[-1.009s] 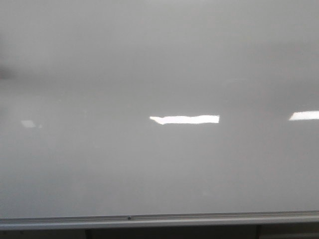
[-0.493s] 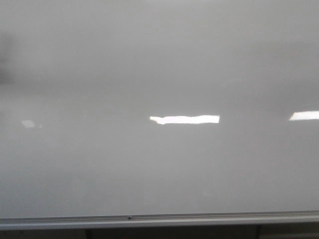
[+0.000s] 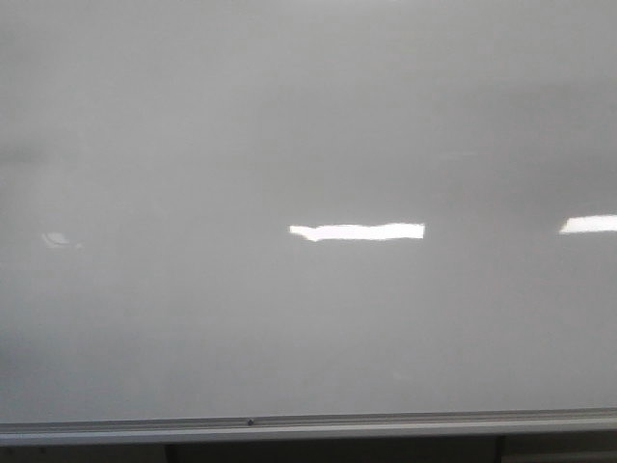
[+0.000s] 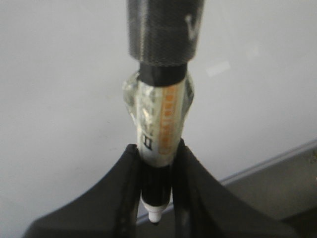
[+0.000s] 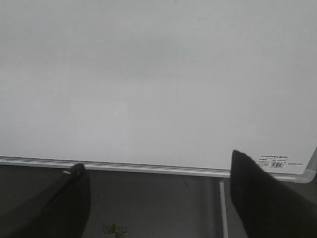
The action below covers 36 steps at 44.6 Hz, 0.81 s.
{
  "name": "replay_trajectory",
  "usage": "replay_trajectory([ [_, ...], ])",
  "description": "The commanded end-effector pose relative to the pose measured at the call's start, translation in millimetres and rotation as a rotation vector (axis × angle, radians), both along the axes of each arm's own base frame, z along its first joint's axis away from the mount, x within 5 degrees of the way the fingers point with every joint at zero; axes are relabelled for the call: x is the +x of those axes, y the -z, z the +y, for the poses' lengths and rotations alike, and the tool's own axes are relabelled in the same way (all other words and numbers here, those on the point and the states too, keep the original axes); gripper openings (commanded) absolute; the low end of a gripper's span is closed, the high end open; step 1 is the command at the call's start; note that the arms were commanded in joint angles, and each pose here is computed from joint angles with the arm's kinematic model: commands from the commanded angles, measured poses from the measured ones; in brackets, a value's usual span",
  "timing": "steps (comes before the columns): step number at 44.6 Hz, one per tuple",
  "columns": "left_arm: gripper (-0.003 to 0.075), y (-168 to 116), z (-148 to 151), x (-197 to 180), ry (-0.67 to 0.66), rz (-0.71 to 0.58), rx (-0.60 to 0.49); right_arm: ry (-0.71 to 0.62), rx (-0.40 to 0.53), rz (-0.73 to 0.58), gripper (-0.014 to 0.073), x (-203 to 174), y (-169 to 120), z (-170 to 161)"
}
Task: Write number 1 on whiteboard
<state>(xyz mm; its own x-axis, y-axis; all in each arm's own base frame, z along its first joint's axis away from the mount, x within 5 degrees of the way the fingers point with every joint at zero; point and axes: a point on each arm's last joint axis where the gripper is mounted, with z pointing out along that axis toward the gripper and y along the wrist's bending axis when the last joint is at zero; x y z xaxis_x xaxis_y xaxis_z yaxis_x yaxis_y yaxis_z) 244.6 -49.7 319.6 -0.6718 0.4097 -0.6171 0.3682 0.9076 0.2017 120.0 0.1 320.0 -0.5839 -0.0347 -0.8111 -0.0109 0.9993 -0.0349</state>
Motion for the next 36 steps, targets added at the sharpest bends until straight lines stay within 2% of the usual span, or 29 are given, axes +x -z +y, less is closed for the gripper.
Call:
replay_trajectory([
  [1,0.0031,-24.3,-14.2,-20.6,0.123,-0.002,0.029,0.001,-0.017,-0.091,0.0601,4.4,-13.4,-1.2],
  [7,0.0031,-22.7,-33.5,-41.8,0.328,0.114,0.062,0.0,-0.017,-0.093,0.0601,4.5,-13.6,-1.2],
  [15,0.0031,-18.8,-58.0,-62.5,0.516,0.22,0.022,0.003,-0.018,-0.041,0.0601,2.0,-9.5,-1.4],
  [27,0.0031,-18.5,-79.7,-77.9,0.668,0.217,0.053,0.006,-0.019,0.02,0.0601,-1.2,-5.0,-1.8],
  [36,0.0031,-19.9,-96.7,-92.5,0.803,0.201,0.083,-0.03,0.043,0.013,0.0601,0.1,-8.8,4.6],
])
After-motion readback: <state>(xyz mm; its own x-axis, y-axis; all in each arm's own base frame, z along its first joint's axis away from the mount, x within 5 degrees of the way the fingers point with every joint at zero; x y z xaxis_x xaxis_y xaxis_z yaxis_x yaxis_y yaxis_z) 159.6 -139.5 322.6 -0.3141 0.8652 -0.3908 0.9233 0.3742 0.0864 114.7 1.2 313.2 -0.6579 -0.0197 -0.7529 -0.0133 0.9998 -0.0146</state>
